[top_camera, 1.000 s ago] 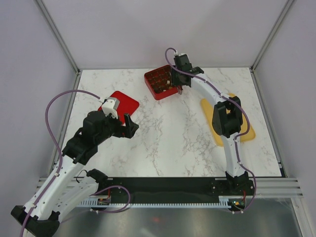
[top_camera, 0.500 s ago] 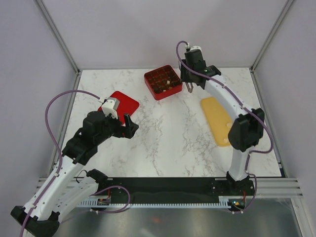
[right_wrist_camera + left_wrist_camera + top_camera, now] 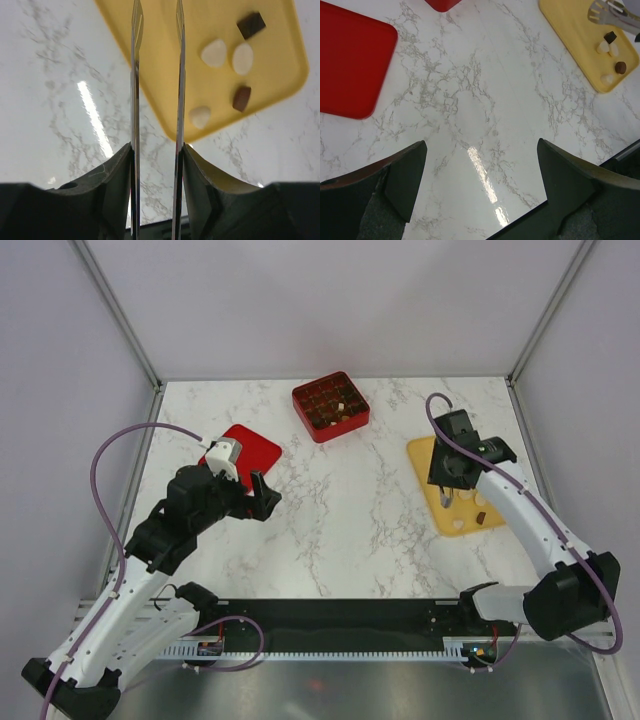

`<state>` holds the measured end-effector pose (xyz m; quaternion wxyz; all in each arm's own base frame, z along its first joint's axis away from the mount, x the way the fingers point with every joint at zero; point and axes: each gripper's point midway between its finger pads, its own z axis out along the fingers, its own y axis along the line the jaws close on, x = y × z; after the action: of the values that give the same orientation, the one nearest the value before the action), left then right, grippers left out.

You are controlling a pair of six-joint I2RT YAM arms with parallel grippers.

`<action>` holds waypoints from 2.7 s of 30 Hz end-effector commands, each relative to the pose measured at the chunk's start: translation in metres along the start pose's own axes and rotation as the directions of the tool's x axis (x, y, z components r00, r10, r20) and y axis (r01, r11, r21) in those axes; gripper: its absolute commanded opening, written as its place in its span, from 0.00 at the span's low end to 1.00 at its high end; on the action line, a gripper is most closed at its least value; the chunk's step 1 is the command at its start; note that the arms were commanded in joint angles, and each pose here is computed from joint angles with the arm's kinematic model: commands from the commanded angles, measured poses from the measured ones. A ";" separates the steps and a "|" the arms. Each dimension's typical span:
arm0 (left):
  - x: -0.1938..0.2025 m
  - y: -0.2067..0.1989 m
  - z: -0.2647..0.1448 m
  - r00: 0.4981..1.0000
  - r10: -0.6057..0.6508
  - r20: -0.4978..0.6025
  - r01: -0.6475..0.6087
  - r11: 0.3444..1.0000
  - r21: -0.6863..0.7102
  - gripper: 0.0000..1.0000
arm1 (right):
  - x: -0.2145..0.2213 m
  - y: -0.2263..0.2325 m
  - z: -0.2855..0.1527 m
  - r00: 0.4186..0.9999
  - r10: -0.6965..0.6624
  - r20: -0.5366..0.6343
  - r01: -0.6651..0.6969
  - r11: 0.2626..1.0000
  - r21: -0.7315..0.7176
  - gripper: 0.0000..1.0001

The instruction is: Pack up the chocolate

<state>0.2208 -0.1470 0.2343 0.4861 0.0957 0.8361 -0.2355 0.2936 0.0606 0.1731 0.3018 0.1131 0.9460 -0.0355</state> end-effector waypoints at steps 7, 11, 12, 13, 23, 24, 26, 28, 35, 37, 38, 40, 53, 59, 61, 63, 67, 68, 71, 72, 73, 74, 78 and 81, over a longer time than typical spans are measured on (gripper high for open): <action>-0.009 -0.008 -0.003 0.999 0.034 0.027 -0.036 0.998 0.047 1.00 | 0.043 -0.042 -0.011 0.992 0.112 -0.063 -0.109 0.993 0.053 0.52; -0.008 -0.007 -0.004 0.999 0.034 0.029 -0.035 0.999 0.041 1.00 | 0.048 -0.049 -0.002 0.990 0.120 -0.079 -0.114 0.991 0.073 0.53; -0.007 -0.006 -0.004 0.999 0.036 0.027 -0.037 0.999 0.039 1.00 | 0.049 -0.050 0.000 0.989 0.126 -0.080 -0.120 0.990 0.075 0.53; -0.007 -0.006 -0.004 0.999 0.034 0.027 -0.035 0.999 0.039 1.00 | 0.048 -0.051 0.002 0.989 0.131 -0.074 -0.126 0.989 0.075 0.54; -0.006 -0.006 -0.002 0.999 0.035 0.019 -0.036 0.999 0.037 1.00 | 0.064 -0.063 0.020 0.978 0.186 -0.098 -0.179 0.980 0.083 0.56; -0.006 -0.006 -0.001 0.999 0.035 0.020 -0.036 0.999 0.035 1.00 | 0.063 -0.063 0.020 0.977 0.191 -0.095 -0.184 0.980 0.081 0.57; -0.007 -0.006 -0.002 0.999 0.034 0.020 -0.034 0.999 0.035 1.00 | 0.064 -0.065 0.022 0.976 0.198 -0.096 -0.190 0.979 0.079 0.57; -0.006 -0.006 -0.001 0.999 0.033 0.015 -0.034 0.999 0.034 1.00 | 0.063 -0.067 0.024 0.974 0.205 -0.094 -0.198 0.977 0.079 0.57; -0.005 -0.005 0.000 0.999 0.033 0.013 -0.034 0.999 0.032 1.00 | 0.069 -0.069 0.030 0.970 0.216 -0.110 -0.209 0.975 0.070 0.55; -0.006 -0.005 0.000 0.999 0.033 0.015 -0.034 0.999 0.031 1.00 | 0.070 -0.070 0.031 0.970 0.219 -0.109 -0.212 0.975 0.072 0.53; -0.006 -0.005 0.000 0.999 0.033 0.015 -0.034 0.999 0.031 1.00 | 0.070 -0.069 0.031 0.970 0.219 -0.107 -0.212 0.975 0.071 0.52; -0.006 -0.005 0.000 0.999 0.033 0.013 -0.034 0.999 0.032 1.00 | 0.068 -0.070 0.030 0.971 0.215 -0.103 -0.209 0.976 0.068 0.49; -0.007 -0.004 0.000 0.999 0.035 0.018 -0.035 0.999 0.024 1.00 | 0.043 -0.057 0.017 0.976 0.204 -0.070 -0.205 0.979 -0.007 0.33; -0.006 -0.002 0.000 0.999 0.034 0.016 -0.035 0.999 0.016 1.00 | 0.015 -0.046 0.012 0.980 0.195 -0.043 -0.197 0.979 -0.050 0.31; -0.008 -0.002 0.000 0.999 0.036 0.023 -0.037 0.999 0.012 1.00 | -0.004 -0.036 0.008 0.979 0.201 -0.013 -0.201 0.975 -0.098 0.31; -0.008 -0.001 0.000 0.999 0.035 0.024 -0.035 0.999 0.009 1.00 | -0.017 -0.021 0.011 0.980 0.200 -0.013 -0.199 0.969 -0.148 0.31; -0.008 0.000 0.000 0.999 0.036 0.024 -0.036 0.999 0.004 1.00 | -0.065 0.022 0.006 0.984 0.169 0.059 -0.153 0.965 -0.212 0.31; -0.008 0.000 0.000 0.999 0.036 0.023 -0.036 0.999 0.002 1.00 | -0.073 0.032 0.006 0.984 0.161 0.069 -0.143 0.965 -0.222 0.31; -0.008 0.002 -0.001 0.999 0.036 0.025 -0.036 0.999 -0.006 1.00 | -0.096 0.089 0.022 0.991 0.104 0.085 -0.076 0.955 -0.288 0.31; -0.008 0.001 -0.001 0.999 0.036 0.028 -0.036 0.999 -0.004 1.00 | -0.102 0.102 0.024 0.991 0.095 0.094 -0.062 0.950 -0.305 0.31; -0.007 0.002 -0.001 0.999 0.038 0.024 -0.037 0.999 -0.008 1.00 | -0.120 0.118 0.016 0.987 0.097 0.131 -0.047 0.939 -0.340 0.31; -0.008 0.002 -0.001 0.999 0.036 0.028 -0.036 0.999 -0.012 1.00 | -0.119 0.133 0.032 0.991 0.072 0.113 -0.029 0.940 -0.341 0.31; -0.008 0.004 -0.001 0.999 0.038 0.025 -0.037 0.999 -0.018 1.00 | -0.147 0.190 0.042 0.982 0.040 0.185 0.040 0.912 -0.408 0.32; -0.007 0.005 0.000 0.999 0.039 0.023 -0.038 0.999 -0.023 1.00 | -0.164 0.224 0.050 0.973 0.035 0.228 0.071 0.895 -0.440 0.33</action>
<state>0.2219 -0.1469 0.2327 0.4841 0.0949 0.8380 -0.2331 0.4723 0.2148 0.1958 0.3683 0.0412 0.9185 0.1380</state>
